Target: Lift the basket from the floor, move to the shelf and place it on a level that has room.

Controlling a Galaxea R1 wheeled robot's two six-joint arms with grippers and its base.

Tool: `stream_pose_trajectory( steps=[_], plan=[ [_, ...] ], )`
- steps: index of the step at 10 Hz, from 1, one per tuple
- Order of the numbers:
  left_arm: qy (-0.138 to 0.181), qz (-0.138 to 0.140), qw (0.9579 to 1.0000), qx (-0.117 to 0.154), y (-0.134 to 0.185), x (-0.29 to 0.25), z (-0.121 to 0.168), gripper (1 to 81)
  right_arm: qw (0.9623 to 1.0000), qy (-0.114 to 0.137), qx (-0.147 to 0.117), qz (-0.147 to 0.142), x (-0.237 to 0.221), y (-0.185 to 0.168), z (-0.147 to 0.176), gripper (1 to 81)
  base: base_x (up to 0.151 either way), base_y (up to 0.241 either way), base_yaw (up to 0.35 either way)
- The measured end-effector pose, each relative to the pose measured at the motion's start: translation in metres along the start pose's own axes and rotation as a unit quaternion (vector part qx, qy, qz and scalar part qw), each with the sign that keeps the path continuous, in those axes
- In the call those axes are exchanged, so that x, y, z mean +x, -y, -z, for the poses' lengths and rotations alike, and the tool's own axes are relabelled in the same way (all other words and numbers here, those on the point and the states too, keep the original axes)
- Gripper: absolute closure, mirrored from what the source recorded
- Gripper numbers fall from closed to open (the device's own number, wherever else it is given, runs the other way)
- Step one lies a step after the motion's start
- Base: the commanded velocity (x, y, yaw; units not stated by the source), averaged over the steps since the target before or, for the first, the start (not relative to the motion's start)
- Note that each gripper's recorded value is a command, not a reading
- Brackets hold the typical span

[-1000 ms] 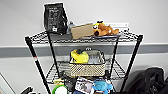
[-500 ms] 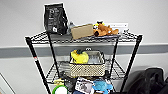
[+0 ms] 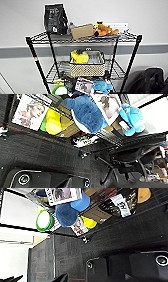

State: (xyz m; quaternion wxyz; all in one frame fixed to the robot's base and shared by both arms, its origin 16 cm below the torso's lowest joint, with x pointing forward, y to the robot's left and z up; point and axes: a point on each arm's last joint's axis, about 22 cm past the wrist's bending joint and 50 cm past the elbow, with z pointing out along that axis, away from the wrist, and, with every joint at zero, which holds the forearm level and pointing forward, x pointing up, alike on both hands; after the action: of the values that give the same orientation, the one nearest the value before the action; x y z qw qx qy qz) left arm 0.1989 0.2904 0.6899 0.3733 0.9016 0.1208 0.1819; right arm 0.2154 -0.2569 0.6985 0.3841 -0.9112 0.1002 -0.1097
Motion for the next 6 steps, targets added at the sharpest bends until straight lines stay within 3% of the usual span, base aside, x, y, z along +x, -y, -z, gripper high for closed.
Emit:
stream_pose_trajectory(
  steps=[6],
  plan=[
    [0.021, 0.002, 0.9987, 0.047, 0.063, -0.07, -0.05, 1.0, 0.9982, 0.034, -0.049, -0.005, -0.066, -0.063, -0.059, 1.0, 0.0, 0.0, 0.0]
  ],
)
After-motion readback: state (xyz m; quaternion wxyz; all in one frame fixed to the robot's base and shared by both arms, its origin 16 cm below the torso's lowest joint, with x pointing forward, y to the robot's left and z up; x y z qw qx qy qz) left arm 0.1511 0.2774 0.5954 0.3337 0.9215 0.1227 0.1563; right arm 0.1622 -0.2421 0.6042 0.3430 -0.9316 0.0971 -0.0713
